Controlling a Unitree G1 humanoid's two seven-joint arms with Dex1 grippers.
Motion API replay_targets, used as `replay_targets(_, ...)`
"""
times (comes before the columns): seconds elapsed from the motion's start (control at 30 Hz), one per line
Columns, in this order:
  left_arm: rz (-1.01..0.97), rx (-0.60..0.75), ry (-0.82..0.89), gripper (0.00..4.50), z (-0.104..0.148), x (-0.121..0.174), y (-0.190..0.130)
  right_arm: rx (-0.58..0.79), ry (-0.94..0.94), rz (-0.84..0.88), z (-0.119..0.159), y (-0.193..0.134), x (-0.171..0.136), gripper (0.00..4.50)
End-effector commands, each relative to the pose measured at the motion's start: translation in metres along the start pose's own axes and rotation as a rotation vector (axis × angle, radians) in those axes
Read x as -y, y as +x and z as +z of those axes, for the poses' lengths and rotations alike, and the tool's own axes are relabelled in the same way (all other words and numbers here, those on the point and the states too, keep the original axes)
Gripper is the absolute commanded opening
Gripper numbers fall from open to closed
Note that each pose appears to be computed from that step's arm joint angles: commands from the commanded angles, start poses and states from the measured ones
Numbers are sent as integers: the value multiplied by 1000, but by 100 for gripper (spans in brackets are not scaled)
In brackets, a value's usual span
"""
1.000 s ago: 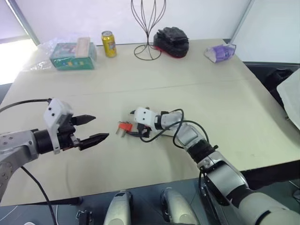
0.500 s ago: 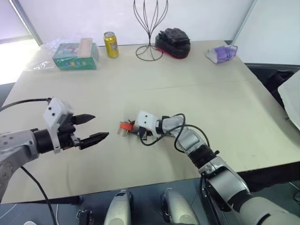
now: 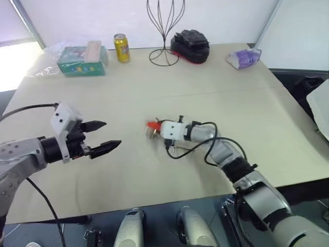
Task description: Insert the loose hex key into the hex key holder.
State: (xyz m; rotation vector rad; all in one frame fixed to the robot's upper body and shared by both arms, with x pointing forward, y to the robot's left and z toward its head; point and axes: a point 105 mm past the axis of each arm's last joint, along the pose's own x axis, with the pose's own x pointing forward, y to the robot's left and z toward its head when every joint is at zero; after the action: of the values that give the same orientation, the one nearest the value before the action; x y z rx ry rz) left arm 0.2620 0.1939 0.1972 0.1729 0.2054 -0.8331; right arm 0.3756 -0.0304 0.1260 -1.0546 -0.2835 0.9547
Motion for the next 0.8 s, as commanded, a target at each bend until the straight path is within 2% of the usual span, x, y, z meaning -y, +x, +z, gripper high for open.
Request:
replay_targets(0.03, 18, 65, 21, 450, 12, -6, 4, 154, -265, -135, 44, -8, 39, 103)
replay_targets(0.2, -18, 132, -4, 450, 23, -13, 20, 299, -602, -265, 80, -31, 74, 103)
replay_targets(0.4, -121, 251, -19, 450, 60, -11, 40, 457, -829, -337, 111, -47, 91, 103)
replay_targets(0.57, -196, 344, -39, 450, 88, -7, 48, 531, -926, -360, 124, -53, 98, 103)
replay_targets(0.8, -262, 386, -44, 450, 99, 2, 50, 567, -960, -340, 127, -53, 98, 103)
